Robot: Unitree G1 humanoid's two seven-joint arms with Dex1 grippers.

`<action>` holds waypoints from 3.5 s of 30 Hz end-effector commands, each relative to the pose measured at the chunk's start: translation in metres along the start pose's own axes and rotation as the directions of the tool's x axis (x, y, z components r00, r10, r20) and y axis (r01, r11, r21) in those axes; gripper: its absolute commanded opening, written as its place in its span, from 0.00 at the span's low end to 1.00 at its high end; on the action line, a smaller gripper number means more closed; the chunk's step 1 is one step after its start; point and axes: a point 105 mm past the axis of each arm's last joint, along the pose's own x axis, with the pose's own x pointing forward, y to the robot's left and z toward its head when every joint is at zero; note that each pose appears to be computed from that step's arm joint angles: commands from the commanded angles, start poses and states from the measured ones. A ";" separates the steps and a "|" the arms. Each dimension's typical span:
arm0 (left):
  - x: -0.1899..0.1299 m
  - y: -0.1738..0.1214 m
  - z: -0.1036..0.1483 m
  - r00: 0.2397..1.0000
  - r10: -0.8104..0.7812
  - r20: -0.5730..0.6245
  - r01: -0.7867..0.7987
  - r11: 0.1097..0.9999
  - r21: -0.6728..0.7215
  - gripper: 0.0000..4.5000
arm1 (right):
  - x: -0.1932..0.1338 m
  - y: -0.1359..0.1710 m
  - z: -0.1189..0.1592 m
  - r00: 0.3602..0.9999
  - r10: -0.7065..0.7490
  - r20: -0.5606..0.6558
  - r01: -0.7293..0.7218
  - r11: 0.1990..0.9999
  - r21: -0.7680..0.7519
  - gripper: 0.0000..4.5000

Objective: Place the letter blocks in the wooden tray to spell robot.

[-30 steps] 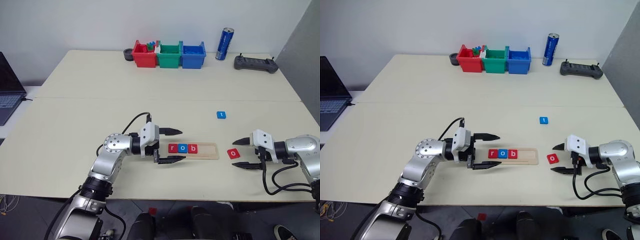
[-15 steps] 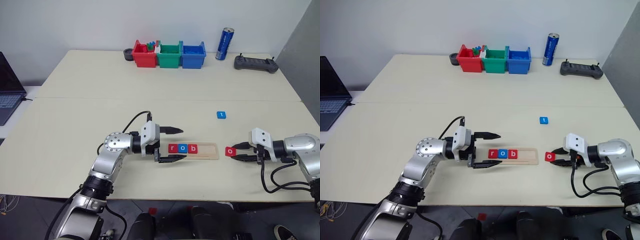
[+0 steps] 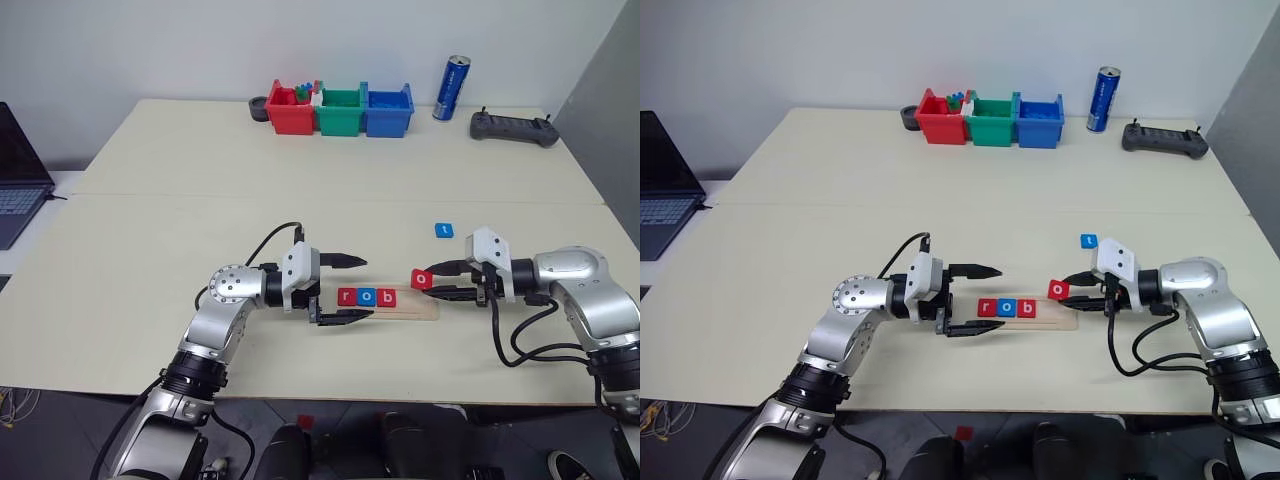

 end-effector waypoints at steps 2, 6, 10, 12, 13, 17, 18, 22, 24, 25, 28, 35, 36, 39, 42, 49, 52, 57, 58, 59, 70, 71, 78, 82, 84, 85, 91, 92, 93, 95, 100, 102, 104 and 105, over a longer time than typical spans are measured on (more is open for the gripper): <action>-0.001 0.005 0.007 1.000 0.009 0.009 -0.009 0.999 0.040 1.00 | 0.009 -0.002 0.009 1.000 0.006 0.007 -0.005 0.999 -0.041 0.32; -0.001 0.005 0.007 1.000 0.015 0.010 -0.015 0.999 0.041 1.00 | 0.015 0.002 0.006 0.999 0.039 -0.004 -0.039 0.998 -0.046 0.32; -0.002 0.004 0.006 1.000 0.024 0.006 -0.024 0.999 0.039 1.00 | 0.017 0.001 0.003 0.999 0.045 -0.013 -0.045 0.998 -0.046 0.32; -0.003 0.004 0.006 1.000 0.029 0.006 -0.029 0.999 0.038 1.00 | 0.017 0.002 0.001 0.998 0.054 -0.024 -0.055 0.997 -0.051 0.32; -0.003 0.004 0.006 1.000 0.030 0.007 -0.030 0.999 0.037 1.00 | 0.017 0.002 0.000 0.998 0.059 -0.025 -0.060 0.997 -0.050 0.32; -0.005 0.002 0.006 0.999 0.039 0.008 -0.039 0.998 0.042 1.00 | 0.018 0.002 0.000 0.997 0.073 -0.037 -0.076 0.995 -0.058 0.32; -0.005 0.002 0.006 0.999 0.041 0.008 -0.041 0.998 0.043 1.00 | 0.018 0.002 -0.001 0.996 0.077 -0.043 -0.079 0.995 -0.061 0.32; -0.005 0.005 0.007 0.999 0.052 0.010 -0.053 0.998 0.045 1.00 | 0.021 0.001 -0.003 0.995 0.083 -0.054 -0.087 0.993 -0.074 0.32; -0.006 0.005 0.007 0.998 0.056 0.009 -0.056 0.997 0.045 1.00 | 0.021 0.001 -0.003 0.995 0.086 -0.055 -0.090 0.993 -0.080 0.32; -0.006 0.005 0.007 0.998 0.057 0.007 -0.058 0.997 0.044 1.00 | 0.021 0.001 -0.003 0.994 0.088 -0.058 -0.092 0.993 -0.079 0.32; -0.007 0.005 0.007 0.998 0.060 0.005 -0.060 0.997 0.045 1.00 | 0.020 -0.001 -0.006 0.993 0.091 -0.073 -0.097 0.992 -0.077 0.32; -0.005 0.004 0.007 0.999 0.050 0.005 -0.050 0.998 0.050 1.00 | 0.021 0.000 -0.006 0.992 0.103 -0.076 -0.109 0.992 -0.070 0.32; -0.005 0.003 0.007 0.999 0.047 0.005 -0.047 0.998 0.050 1.00 | 0.021 0.000 -0.007 0.992 0.104 -0.075 -0.109 0.992 -0.069 0.32; -0.005 0.002 0.006 0.999 0.047 0.004 -0.047 0.998 0.048 1.00 | 0.022 0.001 -0.008 0.991 0.105 -0.077 -0.111 0.992 -0.068 0.32; -0.005 0.002 0.005 0.999 0.046 0.001 -0.046 0.998 0.045 1.00 | 0.022 0.001 -0.008 0.991 0.107 -0.081 -0.112 0.991 -0.067 0.32; -0.005 0.003 0.006 0.999 0.046 0.002 -0.046 0.998 0.051 1.00 | 0.022 0.003 -0.009 0.989 0.124 -0.085 -0.129 0.990 -0.053 0.70; -0.004 0.003 0.006 0.999 0.045 0.003 -0.045 0.998 0.051 1.00 | 0.022 0.002 -0.006 0.990 0.119 -0.076 -0.123 0.991 -0.051 0.94; -0.005 0.001 0.006 0.999 0.040 0.001 -0.040 0.998 0.049 1.00 | 0.013 -0.004 0.004 0.996 0.086 -0.037 -0.087 0.996 -0.025 0.99; -0.005 0.001 0.006 0.999 0.040 0.001 -0.040 0.998 0.049 1.00 | 0.010 -0.005 0.006 0.996 0.080 -0.033 -0.081 0.996 -0.023 0.99; -0.005 0.001 0.006 0.999 0.039 0.001 -0.039 0.998 0.049 1.00 | 0.006 -0.005 0.008 0.997 0.075 -0.031 -0.076 0.997 -0.023 0.99; -0.001 0.005 0.007 0.999 0.034 0.010 -0.035 0.998 0.054 1.00 | -0.011 -0.007 -0.004 0.998 0.008 -0.059 -0.009 1.000 -0.020 0.62; -0.001 0.004 0.007 0.999 0.033 0.010 -0.034 0.998 0.054 1.00 | -0.011 -0.006 -0.005 0.998 0.010 -0.060 -0.011 1.000 -0.021 0.55; -0.002 0.006 0.006 0.999 0.040 0.006 -0.040 0.998 0.054 1.00 | 0.000 0.001 -0.012 0.998 0.019 -0.063 -0.022 0.999 -0.033 0.00; -0.001 0.005 0.007 0.999 0.044 0.008 -0.044 0.998 0.054 1.00 | 0.006 0.001 -0.020 0.995 0.006 -0.098 -0.013 0.997 -0.073 0.00; -0.002 0.004 0.006 0.999 0.045 0.007 -0.046 0.998 0.052 1.00 | 0.010 0.001 -0.022 0.995 0.004 -0.102 -0.012 0.997 -0.080 0.00; -0.002 0.004 0.006 0.999 0.045 0.006 -0.046 0.998 0.051 1.00 | 0.012 0.002 -0.022 0.995 0.005 -0.100 -0.013 0.997 -0.082 0.00; -0.005 0.001 0.005 0.999 0.037 -0.002 -0.036 0.998 0.044 1.00 | 0.020 0.006 -0.023 0.995 0.018 -0.098 -0.026 0.996 -0.086 0.00; -0.005 0.001 0.005 0.999 0.036 -0.002 -0.036 0.998 0.043 1.00 | 0.021 0.006 -0.023 0.995 0.020 -0.099 -0.028 0.996 -0.086 0.00; -0.005 0.001 0.005 0.999 0.036 -0.003 -0.036 0.998 0.043 1.00 | 0.022 0.006 -0.024 0.995 0.022 -0.100 -0.031 0.996 -0.087 0.00; -0.005 0.002 0.005 0.999 0.038 -0.004 -0.038 0.998 0.045 1.00 | 0.022 0.006 -0.024 0.995 0.024 -0.102 -0.033 0.995 -0.094 0.00; -0.006 0.002 0.005 0.999 0.043 -0.004 -0.042 0.998 0.045 1.00 | 0.025 0.006 -0.019 0.996 0.027 -0.085 -0.035 0.995 -0.094 0.00; -0.006 0.001 0.005 0.999 0.043 -0.004 -0.043 0.998 0.044 1.00 | 0.026 0.006 -0.017 0.997 0.029 -0.076 -0.036 0.995 -0.091 0.00; -0.006 0.002 0.005 0.999 0.043 -0.004 -0.043 0.998 0.044 1.00 | 0.024 0.004 -0.016 0.997 0.025 -0.076 -0.032 0.996 -0.089 0.00; -0.006 0.002 0.005 0.999 0.043 -0.004 -0.043 0.998 0.044 1.00 | 0.023 0.003 -0.016 0.997 0.022 -0.076 -0.029 0.996 -0.087 0.00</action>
